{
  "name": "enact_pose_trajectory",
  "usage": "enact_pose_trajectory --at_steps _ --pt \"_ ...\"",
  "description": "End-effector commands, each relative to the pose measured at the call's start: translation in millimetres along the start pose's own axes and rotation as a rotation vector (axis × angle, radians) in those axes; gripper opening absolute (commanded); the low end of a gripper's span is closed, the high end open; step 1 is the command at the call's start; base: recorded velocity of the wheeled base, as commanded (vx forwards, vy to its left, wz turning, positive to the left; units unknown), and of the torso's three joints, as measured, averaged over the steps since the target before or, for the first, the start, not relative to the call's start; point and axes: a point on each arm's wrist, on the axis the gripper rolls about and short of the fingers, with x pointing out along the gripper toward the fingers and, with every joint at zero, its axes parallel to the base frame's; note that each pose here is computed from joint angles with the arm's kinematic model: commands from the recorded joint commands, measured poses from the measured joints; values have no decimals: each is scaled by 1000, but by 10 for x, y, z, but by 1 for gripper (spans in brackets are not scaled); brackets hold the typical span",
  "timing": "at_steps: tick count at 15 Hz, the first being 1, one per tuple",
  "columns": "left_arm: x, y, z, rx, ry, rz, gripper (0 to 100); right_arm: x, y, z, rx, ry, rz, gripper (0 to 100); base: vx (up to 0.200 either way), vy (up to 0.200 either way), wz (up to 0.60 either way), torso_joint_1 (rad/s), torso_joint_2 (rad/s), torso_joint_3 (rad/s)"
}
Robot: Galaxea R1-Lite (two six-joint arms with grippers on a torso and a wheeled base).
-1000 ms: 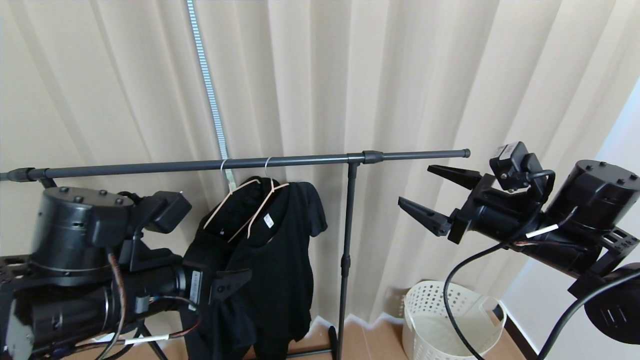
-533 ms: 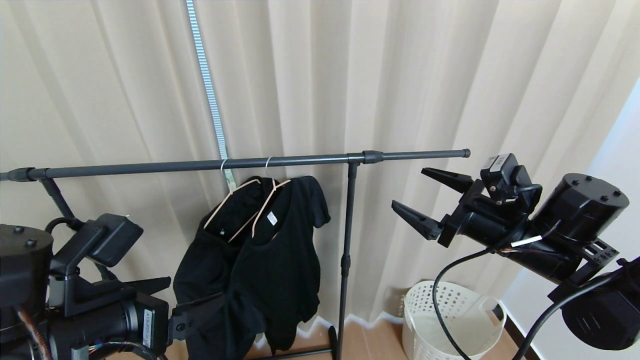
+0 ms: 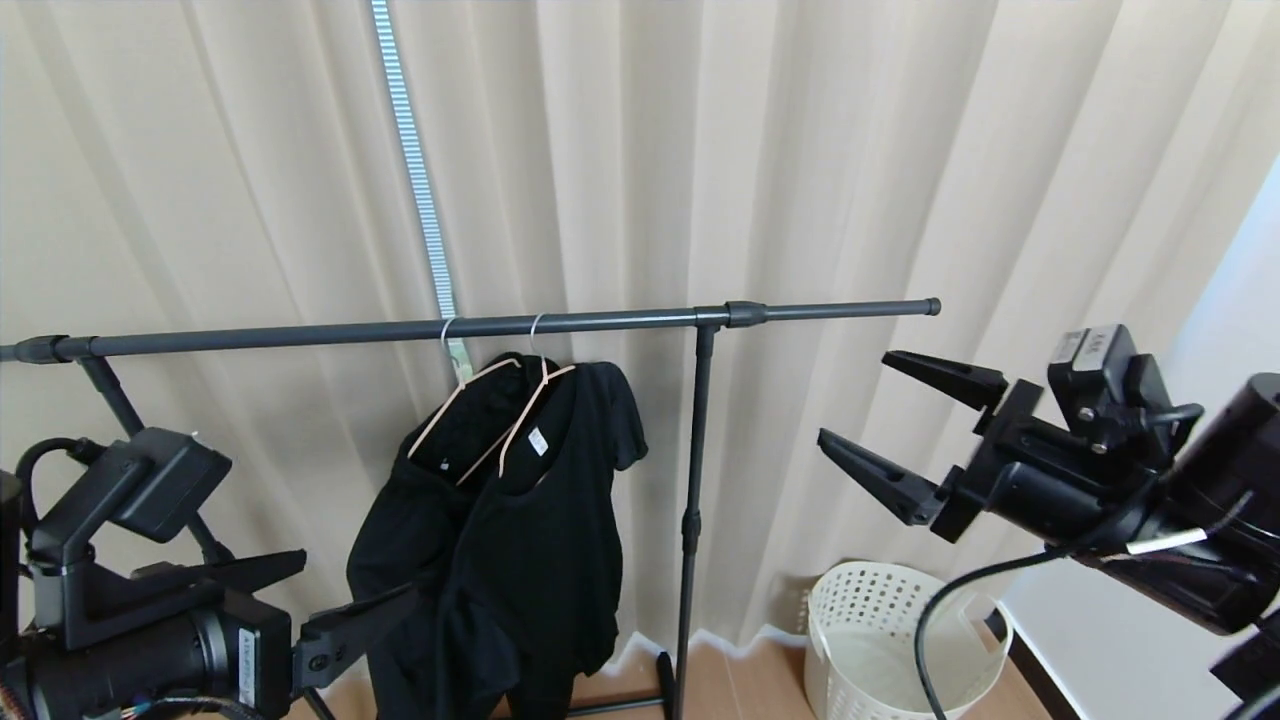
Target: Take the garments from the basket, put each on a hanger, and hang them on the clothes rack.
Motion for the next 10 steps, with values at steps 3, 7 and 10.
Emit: enact_pose_trajectory --at_steps 3,7,10 --pt "-237 53 -311 -2 -23 -1 100 -747 370 0 11 60 -150 100 0 0 0 0 0 0" --pt "-451 116 -735 -5 -47 6 100 -1092 513 12 9 78 -197 100 0 0 0 0 0 0" --pt "-619 155 -998 -12 -17 16 100 -1394 659 22 16 128 -181 100 0 0 0 0 0 0"
